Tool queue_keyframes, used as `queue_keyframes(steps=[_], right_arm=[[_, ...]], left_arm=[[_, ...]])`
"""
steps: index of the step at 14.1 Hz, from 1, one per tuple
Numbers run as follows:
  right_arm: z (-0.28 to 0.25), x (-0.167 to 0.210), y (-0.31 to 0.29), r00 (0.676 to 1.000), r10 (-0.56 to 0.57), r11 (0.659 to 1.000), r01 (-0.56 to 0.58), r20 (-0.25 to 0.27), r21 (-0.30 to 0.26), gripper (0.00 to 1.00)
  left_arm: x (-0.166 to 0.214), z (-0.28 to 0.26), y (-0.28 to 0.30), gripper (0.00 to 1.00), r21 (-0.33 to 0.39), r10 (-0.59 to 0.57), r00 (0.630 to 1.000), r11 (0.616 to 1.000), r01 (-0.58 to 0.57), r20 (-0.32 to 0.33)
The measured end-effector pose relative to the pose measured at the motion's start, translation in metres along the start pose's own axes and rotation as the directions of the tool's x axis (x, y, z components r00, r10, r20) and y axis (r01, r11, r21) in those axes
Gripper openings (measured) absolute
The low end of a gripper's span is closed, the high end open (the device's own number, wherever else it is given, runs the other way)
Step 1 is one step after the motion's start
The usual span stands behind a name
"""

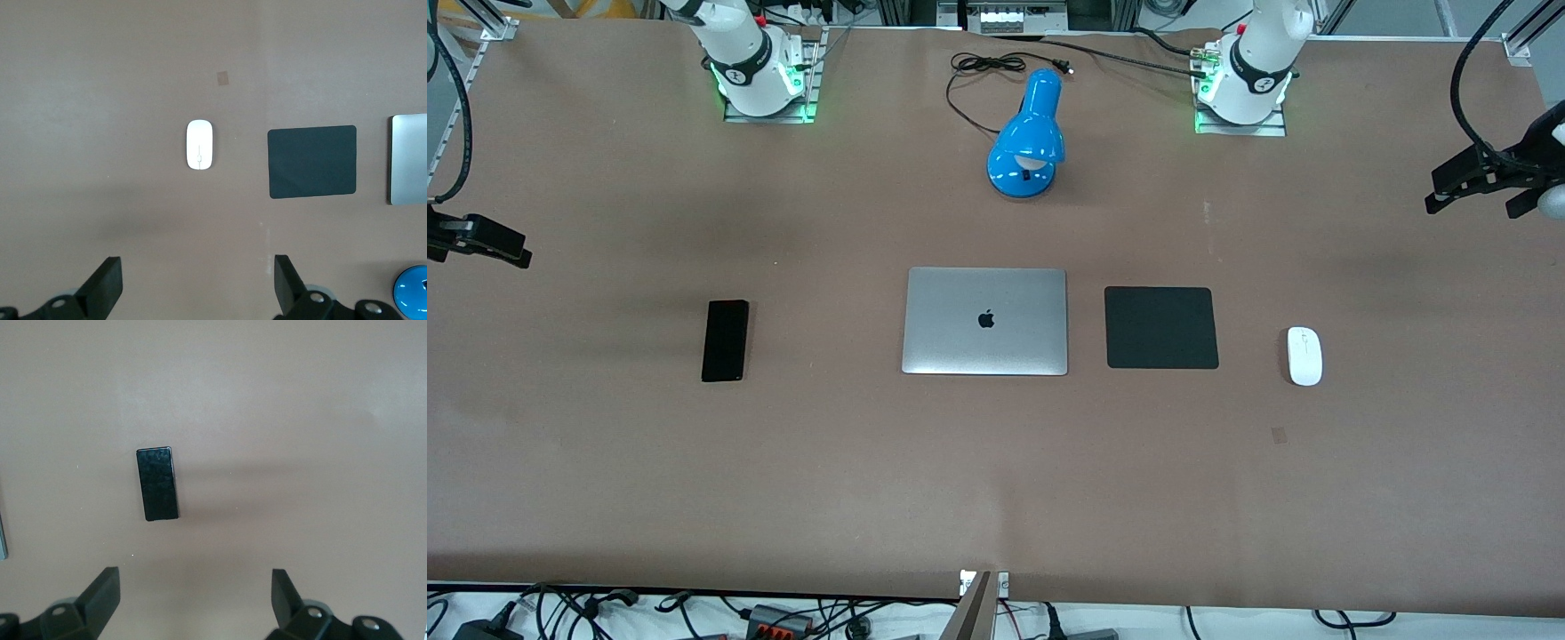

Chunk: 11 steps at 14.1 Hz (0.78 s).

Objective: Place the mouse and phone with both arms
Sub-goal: 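Reach the right gripper to the black phone while the left gripper reaches the mouse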

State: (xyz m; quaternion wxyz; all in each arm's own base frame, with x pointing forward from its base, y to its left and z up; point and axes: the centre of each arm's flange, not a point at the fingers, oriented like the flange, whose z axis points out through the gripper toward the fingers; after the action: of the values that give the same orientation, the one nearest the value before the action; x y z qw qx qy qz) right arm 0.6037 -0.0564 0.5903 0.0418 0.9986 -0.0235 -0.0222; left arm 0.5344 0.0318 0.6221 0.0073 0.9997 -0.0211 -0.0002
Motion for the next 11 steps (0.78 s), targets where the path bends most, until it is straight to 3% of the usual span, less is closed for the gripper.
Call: queue_keyframes(steps=[6, 8, 11], right_arm=[[0.001, 0.000, 0.000, 1.000, 0.001, 1.000, -0.001, 0.003, 0.007, 1.00], [0.015, 0.006, -0.001, 1.000, -0.001, 1.000, 0.000, 0.027, 0.006, 1.00], [0.079, 0.035, -0.009, 0.996, -0.012, 1.000, 0.011, 0.085, 0.003, 1.00]], left_arm=[[0.002, 0.000, 0.007, 1.00, 0.001, 0.013, 1.000, 1.000, -0.013, -0.004], [0.003, 0.002, 0.007, 1.00, 0.001, 0.013, 1.000, 1.000, -0.013, 0.000], [0.007, 0.025, 0.006, 1.00, -0.006, 0.011, 0.997, 1.000, -0.011, 0.081]])
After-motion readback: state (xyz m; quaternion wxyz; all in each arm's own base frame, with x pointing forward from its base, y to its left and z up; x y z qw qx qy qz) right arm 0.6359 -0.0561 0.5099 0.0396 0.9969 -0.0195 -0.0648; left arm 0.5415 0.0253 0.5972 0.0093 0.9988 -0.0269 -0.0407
